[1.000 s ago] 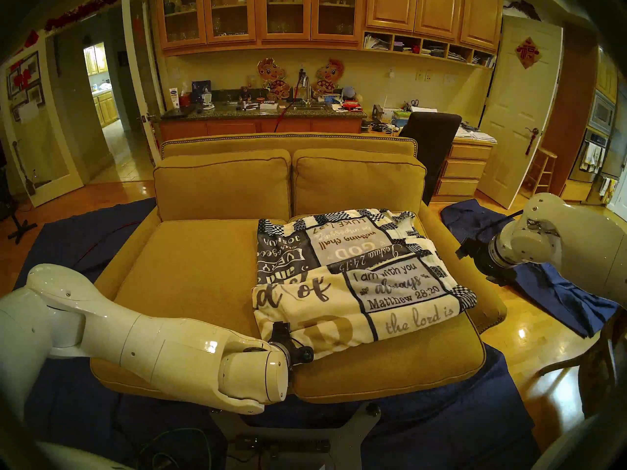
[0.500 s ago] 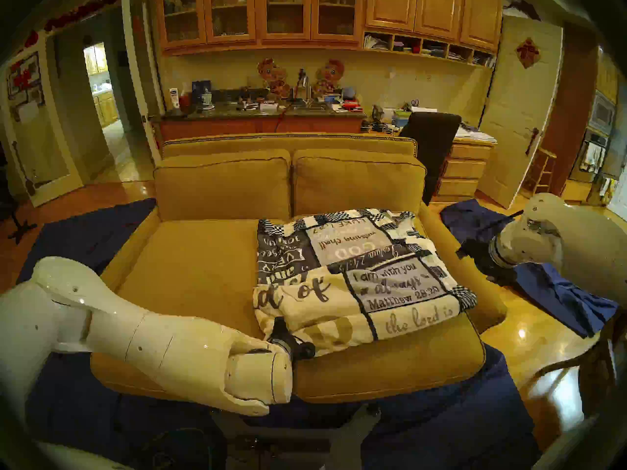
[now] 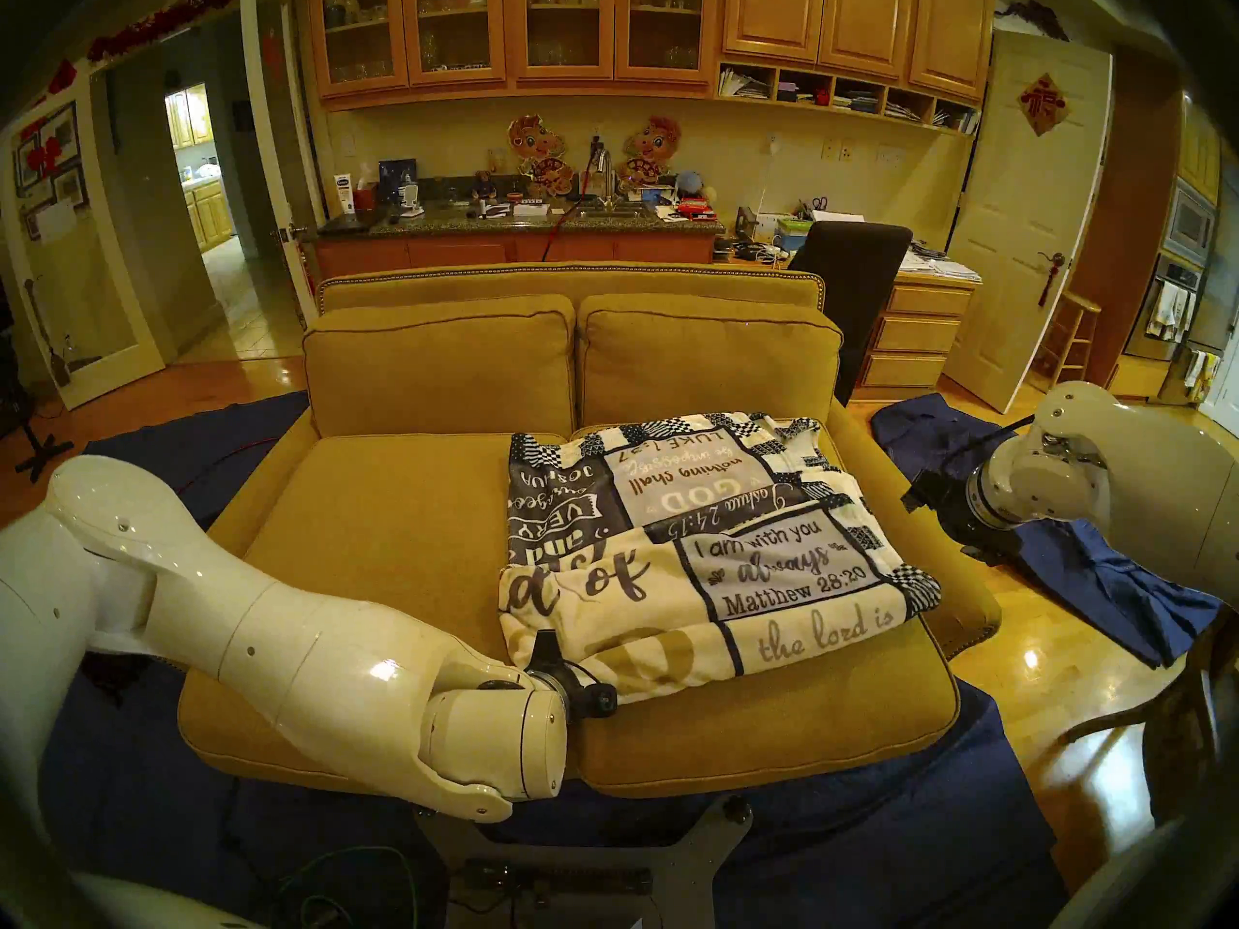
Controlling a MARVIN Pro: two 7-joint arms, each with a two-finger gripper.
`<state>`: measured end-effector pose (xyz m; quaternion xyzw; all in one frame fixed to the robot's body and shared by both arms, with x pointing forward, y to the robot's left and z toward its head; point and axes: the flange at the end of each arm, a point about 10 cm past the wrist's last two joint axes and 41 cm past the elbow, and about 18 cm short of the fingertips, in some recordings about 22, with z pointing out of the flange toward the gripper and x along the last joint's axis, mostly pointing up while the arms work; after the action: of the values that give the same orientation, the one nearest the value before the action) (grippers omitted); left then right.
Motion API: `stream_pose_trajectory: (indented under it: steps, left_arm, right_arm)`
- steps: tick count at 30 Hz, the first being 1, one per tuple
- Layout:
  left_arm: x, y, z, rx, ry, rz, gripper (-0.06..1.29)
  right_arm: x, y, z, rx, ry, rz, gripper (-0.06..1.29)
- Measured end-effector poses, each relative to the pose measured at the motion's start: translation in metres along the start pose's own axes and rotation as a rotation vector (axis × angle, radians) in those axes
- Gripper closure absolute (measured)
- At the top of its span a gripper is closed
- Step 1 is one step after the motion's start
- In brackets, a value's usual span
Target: Fold the blanket in half twice
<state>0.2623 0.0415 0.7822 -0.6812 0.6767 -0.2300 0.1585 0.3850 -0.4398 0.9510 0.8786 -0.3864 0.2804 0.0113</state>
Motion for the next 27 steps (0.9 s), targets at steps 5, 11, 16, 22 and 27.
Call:
stream_pose_trajectory:
  steps: [5,11,16,22,27]
  left_arm:
    - [-0.003,0.001,-0.011,-0.054,-0.018,0.003,1.04]
    - [-0.013,0.01,-0.01,-0.101,-0.066,0.014,1.05]
    - [-0.023,0.015,-0.009,-0.117,-0.096,0.02,1.05]
    - [-0.029,0.018,-0.011,-0.121,-0.119,0.027,1.05]
    - [-0.034,0.018,-0.013,-0.122,-0.136,0.034,1.05]
  right_arm:
    - [0.0,0.0,0.0,0.0,0.0,0.0,-0.02]
    - [0.0,0.0,0.0,0.0,0.0,0.0,-0.02]
    - [0.0,0.0,0.0,0.0,0.0,0.001,-0.02]
    - [0.0,0.0,0.0,0.0,0.0,0.001,-0.02]
    - [-0.003,0.004,0.002,-0.029,-0.009,0.0,-0.02]
